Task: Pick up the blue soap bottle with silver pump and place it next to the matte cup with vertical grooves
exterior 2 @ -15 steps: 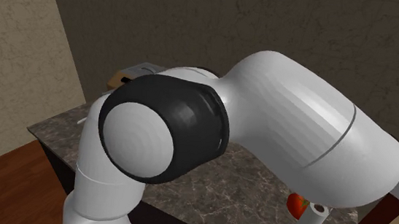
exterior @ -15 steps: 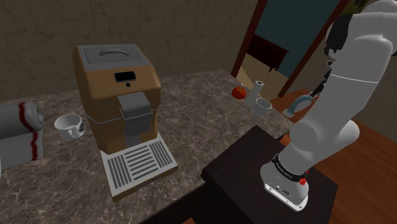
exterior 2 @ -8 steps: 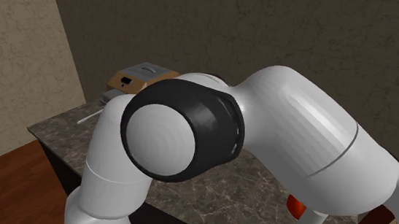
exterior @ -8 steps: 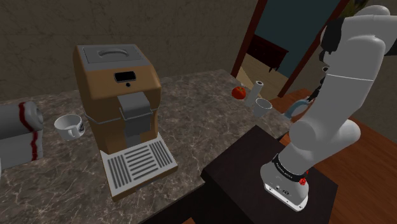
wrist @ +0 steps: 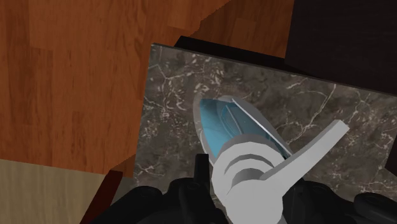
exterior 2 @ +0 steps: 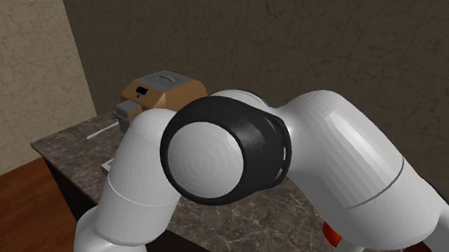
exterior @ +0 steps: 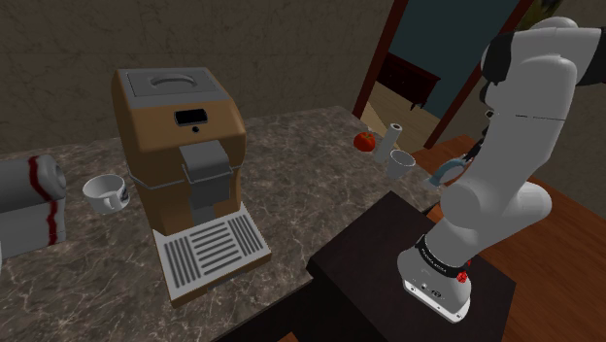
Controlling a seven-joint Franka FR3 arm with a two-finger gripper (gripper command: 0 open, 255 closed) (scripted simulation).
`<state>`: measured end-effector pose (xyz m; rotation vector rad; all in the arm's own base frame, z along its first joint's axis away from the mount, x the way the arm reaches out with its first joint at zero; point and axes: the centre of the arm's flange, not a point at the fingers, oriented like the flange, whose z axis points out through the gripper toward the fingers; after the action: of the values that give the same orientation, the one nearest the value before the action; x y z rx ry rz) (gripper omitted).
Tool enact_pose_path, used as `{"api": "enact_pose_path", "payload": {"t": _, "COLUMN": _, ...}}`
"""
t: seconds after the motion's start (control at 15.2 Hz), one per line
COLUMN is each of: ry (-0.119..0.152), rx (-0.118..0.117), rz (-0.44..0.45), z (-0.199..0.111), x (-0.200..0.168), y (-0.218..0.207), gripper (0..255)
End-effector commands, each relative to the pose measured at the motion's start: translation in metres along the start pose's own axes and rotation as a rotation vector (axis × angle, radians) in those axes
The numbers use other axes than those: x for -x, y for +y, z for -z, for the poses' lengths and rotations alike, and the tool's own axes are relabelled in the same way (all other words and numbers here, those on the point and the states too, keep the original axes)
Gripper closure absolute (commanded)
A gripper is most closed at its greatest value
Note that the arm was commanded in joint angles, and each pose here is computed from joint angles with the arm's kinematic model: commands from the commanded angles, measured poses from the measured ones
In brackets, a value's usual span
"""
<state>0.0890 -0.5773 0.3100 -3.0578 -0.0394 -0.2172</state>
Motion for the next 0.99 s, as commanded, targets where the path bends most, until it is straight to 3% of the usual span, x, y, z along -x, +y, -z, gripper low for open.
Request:
{"api": "enact_pose_path", "payload": {"t": 0.0, "ry": 0.000, "rx": 0.001, "rz": 0.000, "z": -0.002, "x": 0.000, "y": 0.000, "gripper": 255}}
{"api": "enact_pose_path", "payload": {"t": 0.33, "ry": 0.000, "rx": 0.001, "rz": 0.000, "z": -0.002, "x": 0.000, "y": 0.000, "gripper": 255}}
{"api": "enact_pose_path", "payload": {"t": 0.4, "ry": 0.000, "rx": 0.001, "rz": 0.000, "z": -0.002, "x": 0.000, "y": 0.000, "gripper": 0}}
{"api": "enact_pose_path", "payload": {"t": 0.73, "ry": 0.000, "rx": 0.001, "rz": 0.000, "z": -0.002, "x": 0.000, "y": 0.000, "gripper": 0}}
{"api": "enact_pose_path", "payload": {"t": 0.92, "ry": 0.000, "rx": 0.001, "rz": 0.000, "z": 0.038, "x": 0.000, "y": 0.000, "gripper": 0}}
